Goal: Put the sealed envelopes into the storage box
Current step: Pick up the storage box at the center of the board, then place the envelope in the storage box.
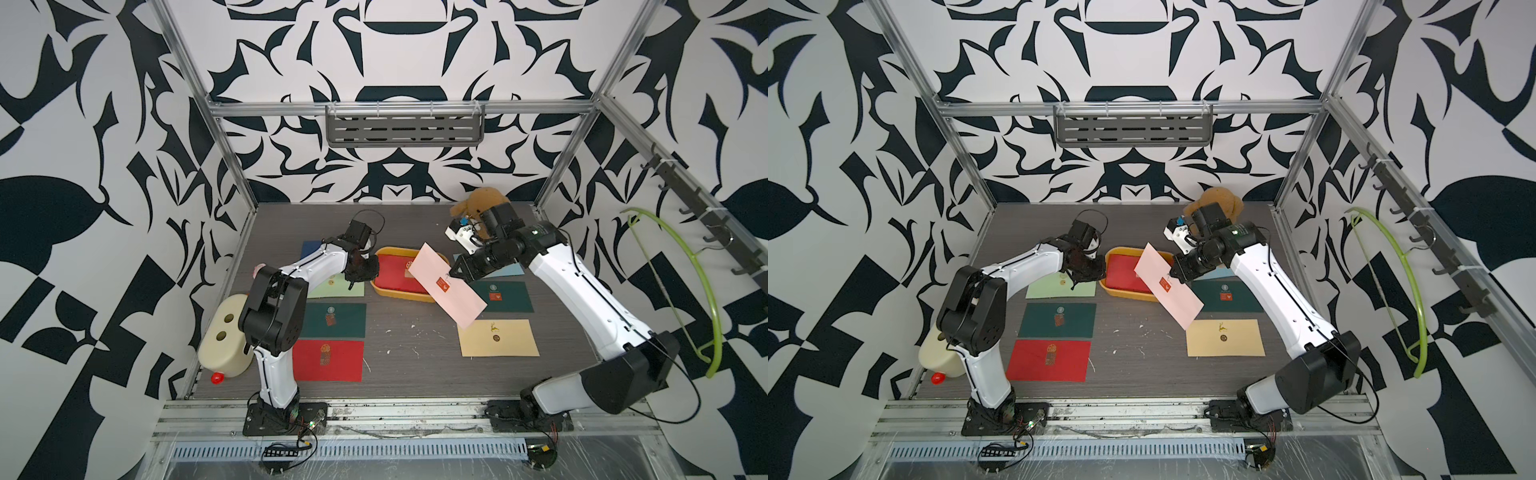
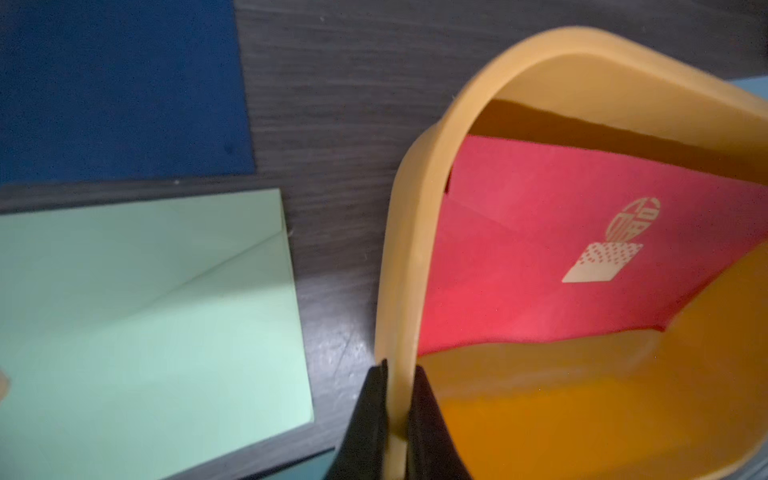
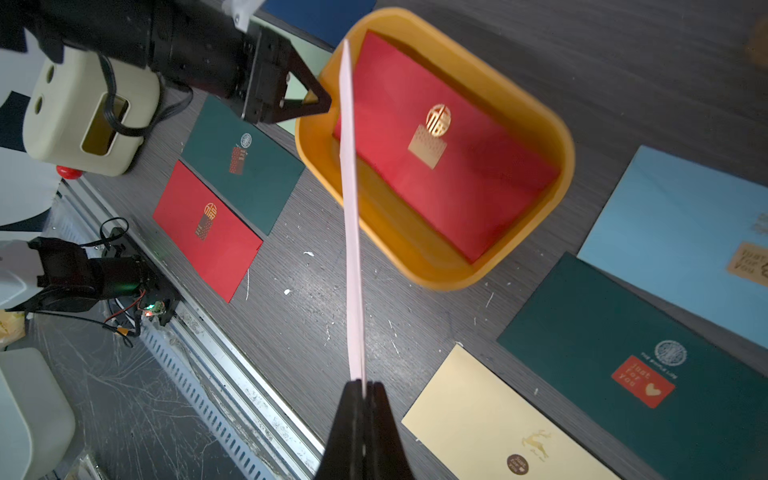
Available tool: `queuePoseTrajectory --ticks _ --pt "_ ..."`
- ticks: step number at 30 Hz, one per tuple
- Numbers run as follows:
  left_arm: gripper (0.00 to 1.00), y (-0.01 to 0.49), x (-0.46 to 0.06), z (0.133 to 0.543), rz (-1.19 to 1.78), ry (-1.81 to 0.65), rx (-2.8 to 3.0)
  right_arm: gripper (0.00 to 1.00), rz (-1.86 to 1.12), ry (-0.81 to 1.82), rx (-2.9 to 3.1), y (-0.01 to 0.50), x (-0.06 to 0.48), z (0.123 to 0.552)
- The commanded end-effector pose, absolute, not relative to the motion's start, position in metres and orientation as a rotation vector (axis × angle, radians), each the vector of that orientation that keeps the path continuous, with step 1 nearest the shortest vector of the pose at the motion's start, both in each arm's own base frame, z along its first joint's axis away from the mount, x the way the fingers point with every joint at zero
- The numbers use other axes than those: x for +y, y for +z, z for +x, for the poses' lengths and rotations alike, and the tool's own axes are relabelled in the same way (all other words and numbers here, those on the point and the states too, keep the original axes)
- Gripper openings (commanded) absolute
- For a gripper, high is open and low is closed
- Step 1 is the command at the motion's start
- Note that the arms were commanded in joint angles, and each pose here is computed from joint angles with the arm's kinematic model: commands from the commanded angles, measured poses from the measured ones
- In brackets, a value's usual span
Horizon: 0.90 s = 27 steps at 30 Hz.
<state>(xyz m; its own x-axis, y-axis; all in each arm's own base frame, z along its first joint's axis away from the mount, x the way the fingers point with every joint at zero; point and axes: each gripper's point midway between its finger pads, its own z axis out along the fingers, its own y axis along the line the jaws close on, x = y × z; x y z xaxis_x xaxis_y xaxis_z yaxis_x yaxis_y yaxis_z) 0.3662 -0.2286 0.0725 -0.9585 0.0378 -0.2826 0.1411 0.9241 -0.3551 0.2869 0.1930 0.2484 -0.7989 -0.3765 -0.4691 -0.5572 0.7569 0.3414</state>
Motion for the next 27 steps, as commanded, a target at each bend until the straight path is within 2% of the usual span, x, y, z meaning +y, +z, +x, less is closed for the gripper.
queuePoseTrajectory --ticks 1,10,17,27 --pt "0.01 0.084 -0.234 0.337 0.314 -0.629 2.817 0.00 -0.812 0.691 2.551 0.264 0.196 0.284" --pt "0.00 0.101 -0.265 0.285 0.748 -0.664 2.729 0.00 -0.888 0.803 2.557 0.252 0.215 0.286" --pt "0.00 0.111 -0.275 0.275 0.811 -0.771 2.674 0.00 -0.934 0.896 2.548 0.235 0.226 0.272" --pt "0.00 0.119 -0.276 0.273 0.836 -0.794 2.643 0.00 -0.973 0.913 2.653 0.190 0.219 0.254"
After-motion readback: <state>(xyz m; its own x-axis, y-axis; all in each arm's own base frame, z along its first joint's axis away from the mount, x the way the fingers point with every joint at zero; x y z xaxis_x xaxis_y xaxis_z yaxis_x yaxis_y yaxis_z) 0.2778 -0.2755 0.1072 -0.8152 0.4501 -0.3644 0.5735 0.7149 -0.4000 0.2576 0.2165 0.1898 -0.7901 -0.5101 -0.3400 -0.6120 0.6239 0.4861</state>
